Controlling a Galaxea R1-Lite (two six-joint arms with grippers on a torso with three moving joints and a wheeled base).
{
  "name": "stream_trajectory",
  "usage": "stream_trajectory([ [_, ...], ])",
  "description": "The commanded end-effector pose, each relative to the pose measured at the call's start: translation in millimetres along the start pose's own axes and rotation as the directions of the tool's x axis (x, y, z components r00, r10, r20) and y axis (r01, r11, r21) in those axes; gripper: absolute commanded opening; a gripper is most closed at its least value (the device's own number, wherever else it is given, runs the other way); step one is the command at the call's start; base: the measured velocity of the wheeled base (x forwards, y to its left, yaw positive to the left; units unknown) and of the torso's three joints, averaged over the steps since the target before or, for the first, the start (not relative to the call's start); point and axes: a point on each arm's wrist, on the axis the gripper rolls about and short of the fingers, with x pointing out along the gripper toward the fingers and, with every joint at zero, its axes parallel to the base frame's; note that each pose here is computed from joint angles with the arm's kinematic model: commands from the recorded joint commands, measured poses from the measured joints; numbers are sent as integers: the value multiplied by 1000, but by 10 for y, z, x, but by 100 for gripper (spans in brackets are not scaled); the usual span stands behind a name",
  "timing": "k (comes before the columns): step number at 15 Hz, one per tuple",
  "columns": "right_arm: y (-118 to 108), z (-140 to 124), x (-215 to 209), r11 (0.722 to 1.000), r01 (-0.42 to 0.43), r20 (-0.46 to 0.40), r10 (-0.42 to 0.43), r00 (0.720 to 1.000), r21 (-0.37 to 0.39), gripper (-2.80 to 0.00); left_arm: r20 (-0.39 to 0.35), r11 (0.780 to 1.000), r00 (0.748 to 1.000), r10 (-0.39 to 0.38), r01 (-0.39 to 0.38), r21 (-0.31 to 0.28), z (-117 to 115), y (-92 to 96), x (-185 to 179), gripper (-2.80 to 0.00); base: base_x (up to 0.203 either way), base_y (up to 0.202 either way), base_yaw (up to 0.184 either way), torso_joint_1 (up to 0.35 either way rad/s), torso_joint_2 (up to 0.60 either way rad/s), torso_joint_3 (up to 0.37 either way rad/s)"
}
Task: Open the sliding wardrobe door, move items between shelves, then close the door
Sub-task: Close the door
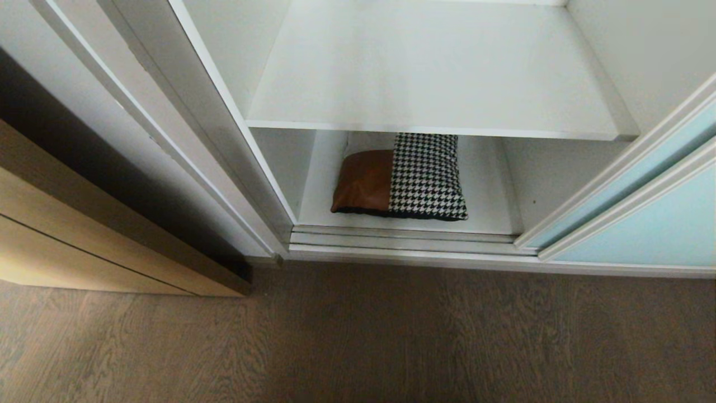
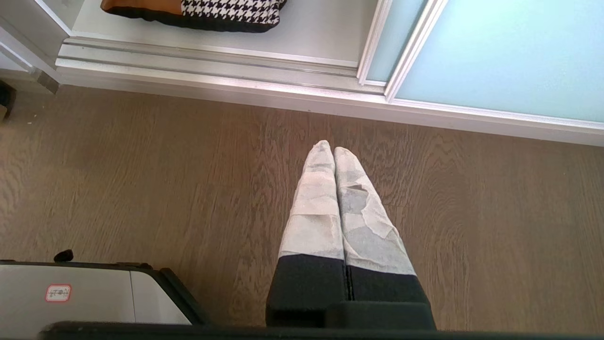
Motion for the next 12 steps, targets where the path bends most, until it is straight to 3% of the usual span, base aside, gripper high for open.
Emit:
stream_trajectory([
  [1,0,0,-1,1000,-1,2,1,1000,0,-280,-2,1000,1000,1,-1,-2,0,0,1,-280,0,0,0,0,0,0],
  [12,0,0,-1,1000,-1,2,1,1000,1,-280,-4,1000,1000,0,0,-2,-4,0,2,-280,0,0,0,0,0,0],
])
